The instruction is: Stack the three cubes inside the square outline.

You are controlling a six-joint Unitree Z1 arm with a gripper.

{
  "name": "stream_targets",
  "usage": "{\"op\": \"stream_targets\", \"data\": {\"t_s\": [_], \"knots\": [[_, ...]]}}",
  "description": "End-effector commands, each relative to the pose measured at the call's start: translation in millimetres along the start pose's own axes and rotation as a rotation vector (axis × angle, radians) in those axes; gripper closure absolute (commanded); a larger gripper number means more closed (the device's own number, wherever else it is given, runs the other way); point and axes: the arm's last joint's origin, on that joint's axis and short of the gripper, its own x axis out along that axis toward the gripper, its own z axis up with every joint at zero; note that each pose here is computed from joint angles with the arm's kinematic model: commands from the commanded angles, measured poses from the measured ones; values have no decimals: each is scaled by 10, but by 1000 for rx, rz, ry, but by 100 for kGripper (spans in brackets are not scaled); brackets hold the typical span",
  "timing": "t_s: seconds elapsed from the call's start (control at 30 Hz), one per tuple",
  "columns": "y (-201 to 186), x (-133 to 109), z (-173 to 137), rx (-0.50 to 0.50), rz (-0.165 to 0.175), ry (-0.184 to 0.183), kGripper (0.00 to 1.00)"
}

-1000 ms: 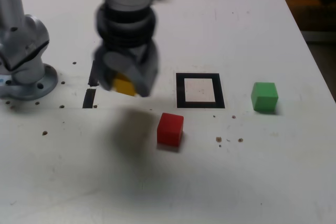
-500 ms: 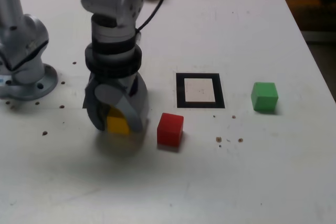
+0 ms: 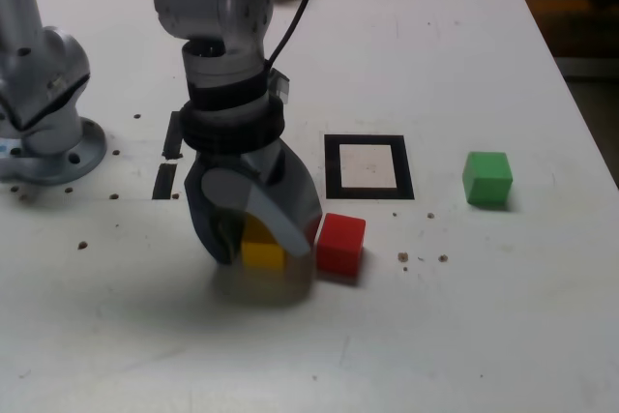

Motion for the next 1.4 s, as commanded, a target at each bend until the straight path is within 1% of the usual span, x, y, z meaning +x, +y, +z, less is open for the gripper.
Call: {"op": "stream_targets", "data": {"t_s": [0.0, 0.1, 0.17, 0.23, 0.37, 0.43, 0.5, 0.57, 0.6, 0.7, 0.9, 1.03, 1.13, 1.27, 1.37], "knots": [[9, 5, -27, -3, 5, 24, 18], [15, -49, -71, -17, 22, 58, 15], [24, -108, -109, -40, 50, 90, 13], [35, -192, -147, -72, 93, 132, 12], [43, -450, -192, -131, 206, 230, 11], [29, -594, -187, -140, 257, 268, 10], [2, -713, -160, -135, 296, 290, 9], [-39, -808, -104, -118, 324, 293, 9], [-56, -835, -73, -109, 330, 291, 9], [-108, -883, 45, -68, 336, 285, 9], [-216, -896, 318, 35, 320, 286, 9], [-282, -872, 487, 89, 300, 282, 9], [-316, -844, 578, 112, 285, 282, 9], [-344, -789, 657, 127, 264, 291, 9], [-365, -726, 726, 138, 242, 301, 9]]}}
